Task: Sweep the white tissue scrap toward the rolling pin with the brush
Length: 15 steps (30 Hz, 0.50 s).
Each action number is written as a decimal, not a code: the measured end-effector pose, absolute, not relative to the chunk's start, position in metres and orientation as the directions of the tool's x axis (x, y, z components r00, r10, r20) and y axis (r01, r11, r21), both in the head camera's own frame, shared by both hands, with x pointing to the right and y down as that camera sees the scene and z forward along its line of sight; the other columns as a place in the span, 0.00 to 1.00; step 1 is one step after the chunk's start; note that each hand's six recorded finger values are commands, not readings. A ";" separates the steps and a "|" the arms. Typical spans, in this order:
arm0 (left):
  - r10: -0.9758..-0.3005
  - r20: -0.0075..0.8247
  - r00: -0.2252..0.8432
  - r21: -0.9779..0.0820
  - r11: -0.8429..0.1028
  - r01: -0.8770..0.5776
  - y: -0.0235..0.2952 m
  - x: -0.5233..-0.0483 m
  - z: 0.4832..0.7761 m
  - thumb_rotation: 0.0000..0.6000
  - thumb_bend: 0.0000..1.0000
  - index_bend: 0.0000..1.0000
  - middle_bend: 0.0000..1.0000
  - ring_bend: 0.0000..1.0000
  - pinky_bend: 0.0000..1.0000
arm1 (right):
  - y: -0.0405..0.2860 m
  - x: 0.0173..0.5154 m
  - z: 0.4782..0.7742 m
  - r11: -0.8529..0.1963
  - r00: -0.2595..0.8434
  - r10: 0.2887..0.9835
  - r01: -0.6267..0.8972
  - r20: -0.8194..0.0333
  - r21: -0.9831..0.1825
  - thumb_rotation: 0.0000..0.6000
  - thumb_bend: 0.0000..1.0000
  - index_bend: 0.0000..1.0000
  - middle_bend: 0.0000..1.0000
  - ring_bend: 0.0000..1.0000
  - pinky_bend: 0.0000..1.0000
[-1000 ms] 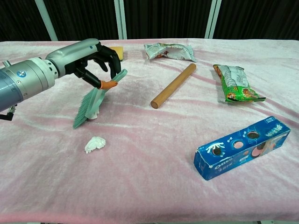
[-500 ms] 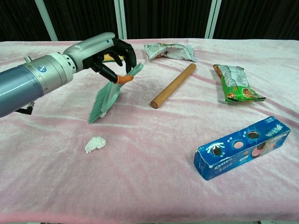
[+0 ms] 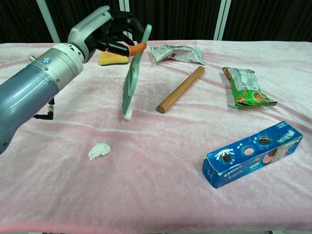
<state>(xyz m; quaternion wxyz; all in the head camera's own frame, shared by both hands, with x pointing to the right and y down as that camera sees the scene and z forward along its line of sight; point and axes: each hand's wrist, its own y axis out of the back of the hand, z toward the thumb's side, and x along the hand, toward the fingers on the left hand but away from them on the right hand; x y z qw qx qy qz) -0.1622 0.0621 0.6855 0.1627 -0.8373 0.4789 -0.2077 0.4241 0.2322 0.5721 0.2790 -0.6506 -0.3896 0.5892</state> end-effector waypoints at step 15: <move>-0.873 0.154 0.462 -0.490 -0.473 -0.732 0.053 -0.196 0.662 1.00 0.38 0.64 0.66 0.26 0.31 | 0.233 0.425 0.572 -0.542 -0.002 0.835 0.175 -0.551 -0.822 1.00 0.20 0.17 0.05 0.10 0.15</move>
